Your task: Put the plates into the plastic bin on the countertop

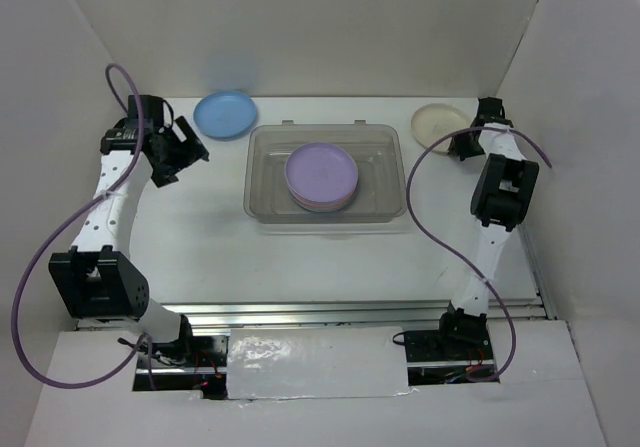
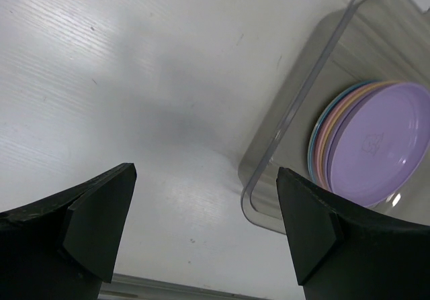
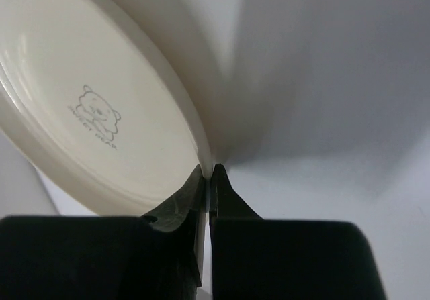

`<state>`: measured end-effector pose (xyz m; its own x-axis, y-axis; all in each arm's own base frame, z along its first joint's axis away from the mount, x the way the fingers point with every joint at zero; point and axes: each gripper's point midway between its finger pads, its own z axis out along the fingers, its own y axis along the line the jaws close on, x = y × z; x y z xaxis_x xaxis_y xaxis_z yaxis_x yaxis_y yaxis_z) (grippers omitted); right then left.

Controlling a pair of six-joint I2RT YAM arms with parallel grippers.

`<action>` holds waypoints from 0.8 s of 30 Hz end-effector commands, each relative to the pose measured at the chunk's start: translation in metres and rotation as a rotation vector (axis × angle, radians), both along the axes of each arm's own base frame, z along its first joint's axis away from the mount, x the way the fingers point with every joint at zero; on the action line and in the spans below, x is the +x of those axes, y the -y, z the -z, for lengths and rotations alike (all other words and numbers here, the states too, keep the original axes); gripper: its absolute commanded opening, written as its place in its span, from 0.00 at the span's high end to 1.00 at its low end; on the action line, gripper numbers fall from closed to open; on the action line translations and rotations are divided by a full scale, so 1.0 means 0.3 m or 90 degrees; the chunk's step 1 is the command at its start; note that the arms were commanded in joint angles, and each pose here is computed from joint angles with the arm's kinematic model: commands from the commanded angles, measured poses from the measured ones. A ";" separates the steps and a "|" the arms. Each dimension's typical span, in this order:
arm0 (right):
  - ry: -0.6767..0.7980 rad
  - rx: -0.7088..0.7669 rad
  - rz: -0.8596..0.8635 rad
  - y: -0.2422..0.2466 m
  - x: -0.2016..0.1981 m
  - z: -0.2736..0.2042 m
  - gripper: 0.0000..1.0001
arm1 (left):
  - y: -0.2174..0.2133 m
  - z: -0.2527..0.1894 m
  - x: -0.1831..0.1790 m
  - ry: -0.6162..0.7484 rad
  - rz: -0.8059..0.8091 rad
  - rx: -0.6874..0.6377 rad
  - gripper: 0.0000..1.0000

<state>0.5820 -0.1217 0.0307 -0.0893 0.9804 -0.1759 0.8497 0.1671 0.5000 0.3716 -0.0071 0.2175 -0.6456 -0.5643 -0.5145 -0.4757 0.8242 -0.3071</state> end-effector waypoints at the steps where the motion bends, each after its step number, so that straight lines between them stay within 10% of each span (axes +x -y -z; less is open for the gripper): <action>1: 0.044 -0.036 -0.034 -0.132 -0.088 -0.200 1.00 | -0.060 -0.134 0.046 0.122 -0.016 -0.048 0.01; 9: 0.235 -0.124 -0.122 -0.366 -0.208 -0.686 1.00 | -0.204 -0.105 0.156 0.177 -0.070 -0.048 0.01; 17: 0.213 -0.160 -0.220 -0.553 -0.268 -0.708 1.00 | -0.243 0.161 0.458 0.191 -0.042 -0.142 0.01; 24: 0.116 -0.153 -0.125 -0.357 -0.346 -0.527 1.00 | -0.173 0.244 0.475 0.172 -0.013 -0.162 0.01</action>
<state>0.4755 0.0087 0.1642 -0.3234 0.8399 -0.4359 0.7080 0.5204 0.4774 0.4999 0.0593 0.0908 -0.5380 -0.7376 -0.4079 -0.4957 0.6683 -0.5546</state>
